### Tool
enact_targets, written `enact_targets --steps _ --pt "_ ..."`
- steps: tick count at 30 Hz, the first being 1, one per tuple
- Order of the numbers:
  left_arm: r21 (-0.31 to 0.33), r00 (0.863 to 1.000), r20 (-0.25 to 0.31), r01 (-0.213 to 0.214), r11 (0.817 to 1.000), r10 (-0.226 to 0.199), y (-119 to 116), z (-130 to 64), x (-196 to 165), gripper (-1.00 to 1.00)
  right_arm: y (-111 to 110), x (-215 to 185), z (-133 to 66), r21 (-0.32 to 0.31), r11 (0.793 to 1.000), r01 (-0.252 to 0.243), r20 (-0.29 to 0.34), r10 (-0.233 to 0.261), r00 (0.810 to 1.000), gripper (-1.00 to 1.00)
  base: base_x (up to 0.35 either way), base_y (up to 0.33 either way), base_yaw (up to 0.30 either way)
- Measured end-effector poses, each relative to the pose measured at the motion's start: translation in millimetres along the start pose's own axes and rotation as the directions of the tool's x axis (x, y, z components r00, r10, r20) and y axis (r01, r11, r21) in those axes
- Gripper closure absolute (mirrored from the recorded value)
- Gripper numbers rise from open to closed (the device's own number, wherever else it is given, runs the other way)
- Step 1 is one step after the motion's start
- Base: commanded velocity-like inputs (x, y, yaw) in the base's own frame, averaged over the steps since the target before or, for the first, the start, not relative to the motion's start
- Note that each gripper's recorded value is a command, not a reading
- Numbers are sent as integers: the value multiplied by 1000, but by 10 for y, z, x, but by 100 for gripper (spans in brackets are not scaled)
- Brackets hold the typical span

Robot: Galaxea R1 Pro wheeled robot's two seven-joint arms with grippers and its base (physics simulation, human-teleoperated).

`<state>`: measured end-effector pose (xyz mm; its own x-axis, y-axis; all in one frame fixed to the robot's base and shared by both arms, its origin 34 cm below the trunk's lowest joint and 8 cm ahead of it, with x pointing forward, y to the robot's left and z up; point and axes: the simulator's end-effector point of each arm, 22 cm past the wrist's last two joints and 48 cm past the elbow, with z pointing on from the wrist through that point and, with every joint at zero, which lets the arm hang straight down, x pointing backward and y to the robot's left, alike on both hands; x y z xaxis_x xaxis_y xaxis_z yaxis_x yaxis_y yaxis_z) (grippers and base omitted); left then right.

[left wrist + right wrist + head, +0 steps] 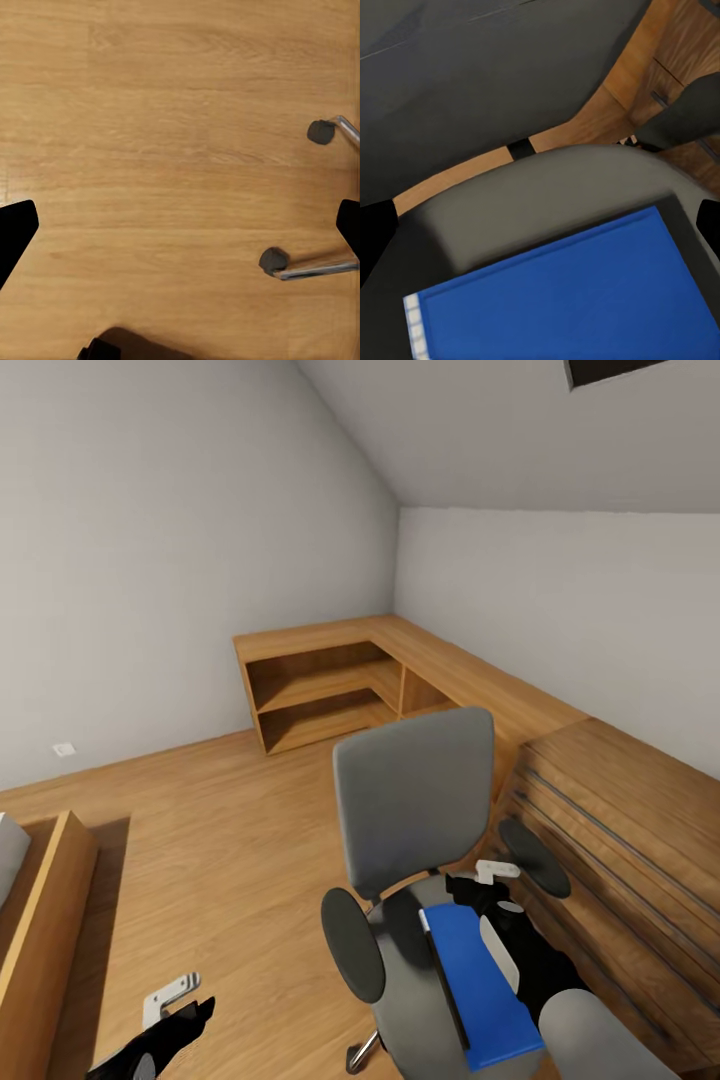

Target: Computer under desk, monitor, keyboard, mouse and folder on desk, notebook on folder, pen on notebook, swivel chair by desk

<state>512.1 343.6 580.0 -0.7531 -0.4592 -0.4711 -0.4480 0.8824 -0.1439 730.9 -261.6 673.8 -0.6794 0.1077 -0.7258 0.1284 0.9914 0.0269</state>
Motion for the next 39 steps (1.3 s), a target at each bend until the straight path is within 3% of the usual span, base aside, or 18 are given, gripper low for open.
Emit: enact_targets --steps 8,21,39 --pt "-5 999 -50 18 1000 -18 56 143 285 -100 -35 81 88 5 1000 0 1 0 1000 -100 0 0 0" --pt "-11 997 -76 23 1000 -24 112 340 518 -100 -197 221 233 39 999 3 1 -3 1000 -100 0 0 0" --pt "-19 996 -89 23 1000 -24 167 389 599 -100 -315 316 271 80 997 19 -91 -12 996 -100 0 0 0"
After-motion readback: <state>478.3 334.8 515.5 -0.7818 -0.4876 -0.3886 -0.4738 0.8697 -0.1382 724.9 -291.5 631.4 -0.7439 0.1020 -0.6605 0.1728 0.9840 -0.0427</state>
